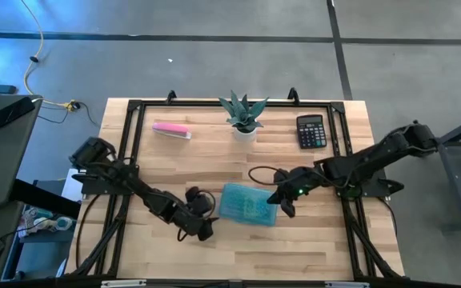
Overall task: Pack school essentials
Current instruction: Close the blue supply box
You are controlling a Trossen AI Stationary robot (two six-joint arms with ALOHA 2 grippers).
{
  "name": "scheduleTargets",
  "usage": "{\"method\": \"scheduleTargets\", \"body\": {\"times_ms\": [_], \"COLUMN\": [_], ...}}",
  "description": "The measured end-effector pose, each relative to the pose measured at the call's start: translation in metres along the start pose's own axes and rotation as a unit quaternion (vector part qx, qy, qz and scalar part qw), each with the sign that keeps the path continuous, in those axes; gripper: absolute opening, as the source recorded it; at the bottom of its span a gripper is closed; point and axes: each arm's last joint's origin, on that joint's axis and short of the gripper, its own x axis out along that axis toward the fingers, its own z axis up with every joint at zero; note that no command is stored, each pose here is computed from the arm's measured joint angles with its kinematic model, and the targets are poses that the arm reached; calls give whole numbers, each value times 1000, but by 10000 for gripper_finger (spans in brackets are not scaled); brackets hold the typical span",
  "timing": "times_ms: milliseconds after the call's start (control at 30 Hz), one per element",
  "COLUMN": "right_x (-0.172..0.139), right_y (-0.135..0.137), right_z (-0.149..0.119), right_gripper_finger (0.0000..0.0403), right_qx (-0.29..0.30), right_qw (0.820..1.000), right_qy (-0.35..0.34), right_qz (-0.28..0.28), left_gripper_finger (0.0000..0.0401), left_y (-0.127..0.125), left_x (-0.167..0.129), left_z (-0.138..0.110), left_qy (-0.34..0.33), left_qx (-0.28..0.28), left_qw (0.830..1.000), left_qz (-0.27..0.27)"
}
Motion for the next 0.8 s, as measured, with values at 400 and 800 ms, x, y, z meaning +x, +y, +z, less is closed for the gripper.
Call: {"method": "scheduleTargets", "body": {"times_ms": [400,800], "right_x": [30,48], "right_y": [12,3], "right_z": [-18,-35], "right_gripper_finger": [0,0], "right_qx": [7,23], "right_qw": [999,996], "right_qy": [-22,22], "right_qz": [-32,-84], "left_gripper_finger": [241,241], "left_y": [-3,16], "left_x": [-19,-1], "left_z": [44,58], "left_qy": [-145,-105], "left_qx": [82,64], "left_qw": [986,991], "left_qz": [-11,-46]}}
